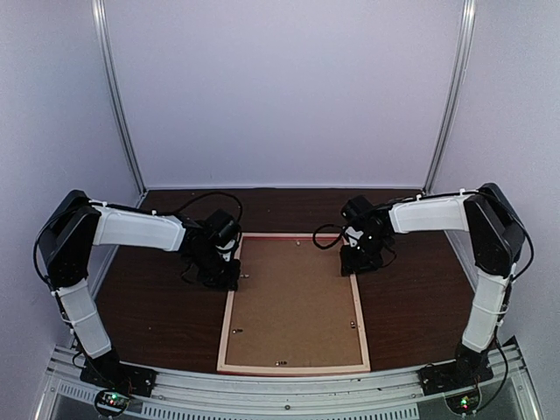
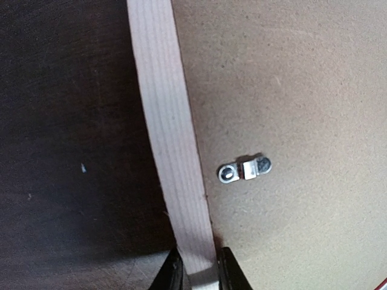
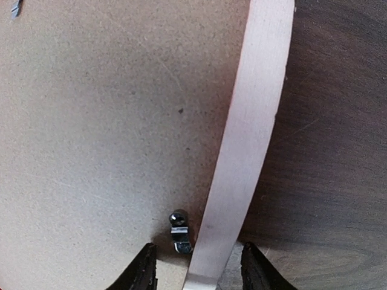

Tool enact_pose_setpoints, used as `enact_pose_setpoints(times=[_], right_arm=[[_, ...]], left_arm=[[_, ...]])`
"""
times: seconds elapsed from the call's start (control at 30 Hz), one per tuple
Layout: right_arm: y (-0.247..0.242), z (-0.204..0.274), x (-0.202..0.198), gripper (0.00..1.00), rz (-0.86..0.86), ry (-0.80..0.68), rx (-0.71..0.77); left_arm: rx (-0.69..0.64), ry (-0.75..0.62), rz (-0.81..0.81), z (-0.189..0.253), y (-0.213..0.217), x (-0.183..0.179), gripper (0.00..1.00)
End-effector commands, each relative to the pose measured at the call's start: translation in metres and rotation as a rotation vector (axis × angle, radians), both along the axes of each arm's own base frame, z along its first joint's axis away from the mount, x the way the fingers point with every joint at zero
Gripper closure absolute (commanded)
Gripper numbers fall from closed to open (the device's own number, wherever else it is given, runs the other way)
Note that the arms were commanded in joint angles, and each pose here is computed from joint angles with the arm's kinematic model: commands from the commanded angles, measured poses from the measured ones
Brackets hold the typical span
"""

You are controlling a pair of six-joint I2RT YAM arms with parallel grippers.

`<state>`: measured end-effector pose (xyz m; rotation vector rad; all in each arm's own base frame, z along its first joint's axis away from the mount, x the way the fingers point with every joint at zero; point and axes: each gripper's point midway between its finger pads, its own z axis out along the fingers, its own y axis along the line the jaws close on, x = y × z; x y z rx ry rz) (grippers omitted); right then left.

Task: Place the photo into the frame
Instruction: Press the fastener onto the backboard.

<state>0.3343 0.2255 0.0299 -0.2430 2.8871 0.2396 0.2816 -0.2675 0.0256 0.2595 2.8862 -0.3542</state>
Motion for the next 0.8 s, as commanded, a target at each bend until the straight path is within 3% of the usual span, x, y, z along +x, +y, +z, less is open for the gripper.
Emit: enact_pose_setpoints(times=[0.0,0.43,0.77], right_arm=[[-0.003,-0.002,0.011,0.54,0.020,-0.018,-0.034],[-0.009,-0.010,0.019,0.72,0.021,-0.009,-0.031],[-0.009,-0.016,0.025,0.80,0.060,0.006,0.006]], left_arm=[[0.027,0.006,-0.026,-0.009,0.003,-0.002,0.83],[0.031,0.005,-0.033,-0.008,0.003,-0.001,0.84],[0.030,0.010,-0.038,-0.009,0.003,-0.002,0.84]])
